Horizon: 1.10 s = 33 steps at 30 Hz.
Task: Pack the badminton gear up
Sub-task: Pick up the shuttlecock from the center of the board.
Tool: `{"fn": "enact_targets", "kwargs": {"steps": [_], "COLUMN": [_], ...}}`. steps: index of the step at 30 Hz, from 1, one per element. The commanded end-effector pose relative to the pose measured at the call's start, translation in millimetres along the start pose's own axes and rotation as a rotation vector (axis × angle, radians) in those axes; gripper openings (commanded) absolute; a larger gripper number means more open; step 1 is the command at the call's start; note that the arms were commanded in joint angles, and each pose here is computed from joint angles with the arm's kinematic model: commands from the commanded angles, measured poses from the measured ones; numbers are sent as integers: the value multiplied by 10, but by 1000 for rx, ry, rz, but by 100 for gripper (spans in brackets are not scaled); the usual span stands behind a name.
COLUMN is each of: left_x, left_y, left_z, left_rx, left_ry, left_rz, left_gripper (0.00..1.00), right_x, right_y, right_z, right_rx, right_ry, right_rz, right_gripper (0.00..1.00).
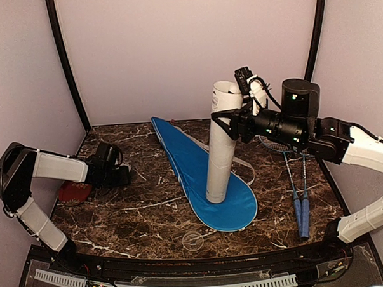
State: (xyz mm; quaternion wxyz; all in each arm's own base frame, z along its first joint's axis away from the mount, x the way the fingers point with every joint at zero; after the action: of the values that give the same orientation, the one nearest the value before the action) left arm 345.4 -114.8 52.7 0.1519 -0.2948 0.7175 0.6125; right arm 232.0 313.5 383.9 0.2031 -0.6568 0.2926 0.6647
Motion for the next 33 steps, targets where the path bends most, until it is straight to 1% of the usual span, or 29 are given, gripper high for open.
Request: {"fn": "enact_targets", "kwargs": {"steps": [1,4,8,10,16,19,21,24,26,29,33], "left_x": [-137,-165,-204,-191,-97,-63,-25,14,72,281,592], "left_y": [-47,-56,-49,-62,-94,-64,-9,155,281,406,548], "left_z": [-7,2,12,14,14,-25,-148,-408,-616,-948,-1340], "left_rx": [10,-5,-15,-17,-4,30,120,283,365,437,510], "left_ry": [-16,-32,-69,-105,-197,-218,-231,-245,-291,-385,-463], "left_rz": [-27,-32,-51,-46,-7,7,14,-7,-23,8,60], "left_gripper": [49,43,40,38,25,23,23,22,22,23,23], "right_x": [-235,-248,-268,-280,-284,-296,-304,-341,-345,-348,-351], "right_y": [62,68,82,97,104,117,130,166,181,194,207], "right_z": [-23,-30,-36,-35,-26,-18,-17,-19,-24,-25,-18], "right_rx": [0,3,4,2,-5,-12,-14,-15,-14,-15,-21], "right_ry": [-18,-22,-24,-25,-28,-35,-37,-39,-40,-43,-50], "right_rz": [-90,-95,-101,-104,-103,-107,-110,-119,-121,-123,-126], "right_gripper": [49,49,49,49,49,49,49,49,49,49,49]}}
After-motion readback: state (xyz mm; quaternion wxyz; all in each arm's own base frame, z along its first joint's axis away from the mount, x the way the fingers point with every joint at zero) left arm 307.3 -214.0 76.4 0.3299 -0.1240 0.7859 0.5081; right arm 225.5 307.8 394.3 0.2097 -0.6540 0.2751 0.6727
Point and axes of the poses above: each gripper's point midway between its finger pads, its own y axis back along the fingers, its own z axis along the line the jaws close on, x = y × z, the point moved 2 cm from there along y, back along the fingers, and after that the axes turned 3 degrees about y, right-handed, at the moved point
